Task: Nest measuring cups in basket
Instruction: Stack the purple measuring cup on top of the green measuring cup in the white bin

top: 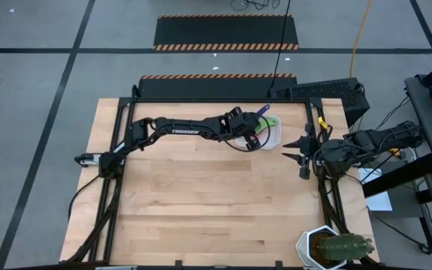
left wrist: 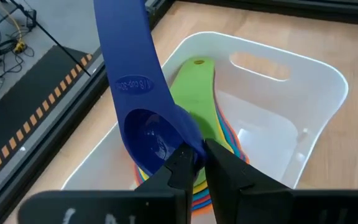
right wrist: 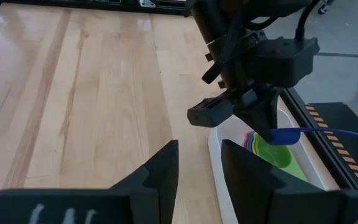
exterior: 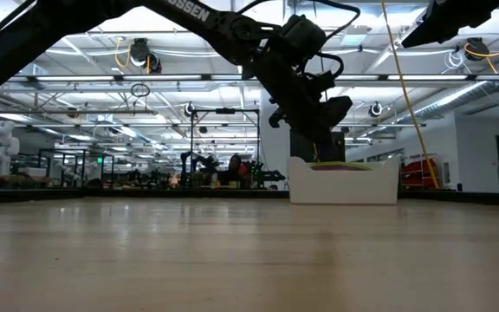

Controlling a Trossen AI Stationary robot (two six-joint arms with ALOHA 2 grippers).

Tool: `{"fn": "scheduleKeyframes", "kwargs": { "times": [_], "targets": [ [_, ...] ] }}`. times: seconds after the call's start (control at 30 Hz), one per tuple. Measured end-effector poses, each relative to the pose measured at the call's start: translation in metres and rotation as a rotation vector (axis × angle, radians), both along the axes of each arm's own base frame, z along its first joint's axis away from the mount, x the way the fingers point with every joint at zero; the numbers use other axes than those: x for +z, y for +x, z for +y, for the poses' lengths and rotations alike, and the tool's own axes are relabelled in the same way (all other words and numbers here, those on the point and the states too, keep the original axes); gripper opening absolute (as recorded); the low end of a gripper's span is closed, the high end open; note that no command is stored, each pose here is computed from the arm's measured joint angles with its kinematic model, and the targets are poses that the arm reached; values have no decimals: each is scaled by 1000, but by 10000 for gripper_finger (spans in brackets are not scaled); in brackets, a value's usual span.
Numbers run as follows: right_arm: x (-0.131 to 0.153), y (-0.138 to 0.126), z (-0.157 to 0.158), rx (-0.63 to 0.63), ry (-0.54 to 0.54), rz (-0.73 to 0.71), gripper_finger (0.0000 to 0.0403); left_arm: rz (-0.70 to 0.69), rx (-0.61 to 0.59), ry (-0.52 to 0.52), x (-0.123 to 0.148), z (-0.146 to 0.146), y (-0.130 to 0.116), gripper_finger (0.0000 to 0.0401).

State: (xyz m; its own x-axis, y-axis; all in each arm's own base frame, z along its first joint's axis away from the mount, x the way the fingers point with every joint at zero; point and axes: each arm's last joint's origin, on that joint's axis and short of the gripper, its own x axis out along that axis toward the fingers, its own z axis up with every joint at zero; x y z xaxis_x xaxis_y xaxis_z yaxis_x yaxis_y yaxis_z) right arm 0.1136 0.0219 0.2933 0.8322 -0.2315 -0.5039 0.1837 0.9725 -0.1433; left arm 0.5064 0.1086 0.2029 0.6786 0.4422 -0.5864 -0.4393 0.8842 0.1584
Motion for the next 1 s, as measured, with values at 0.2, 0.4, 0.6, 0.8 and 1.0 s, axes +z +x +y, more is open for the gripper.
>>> {"fn": "scheduleKeyframes", "kwargs": {
  "times": [0.2,0.4,0.6,0.8,1.0],
  "targets": [
    [0,0,0,0,0,0,116,-5,-33,-29,0,3,0,37],
    [0,0,0,0,0,0,116,-10,-42,-46,0,4,-1,46],
    [0,0,0,1,1,0,116,-14,-23,-64,-1,8,-2,100],
    [0,0,0,0,1,0,116,-21,-21,-67,0,8,-1,143],
    [-3,1,0,-20,32,-3,116,-78,-68,-93,11,6,-1,149]
  ]
}}
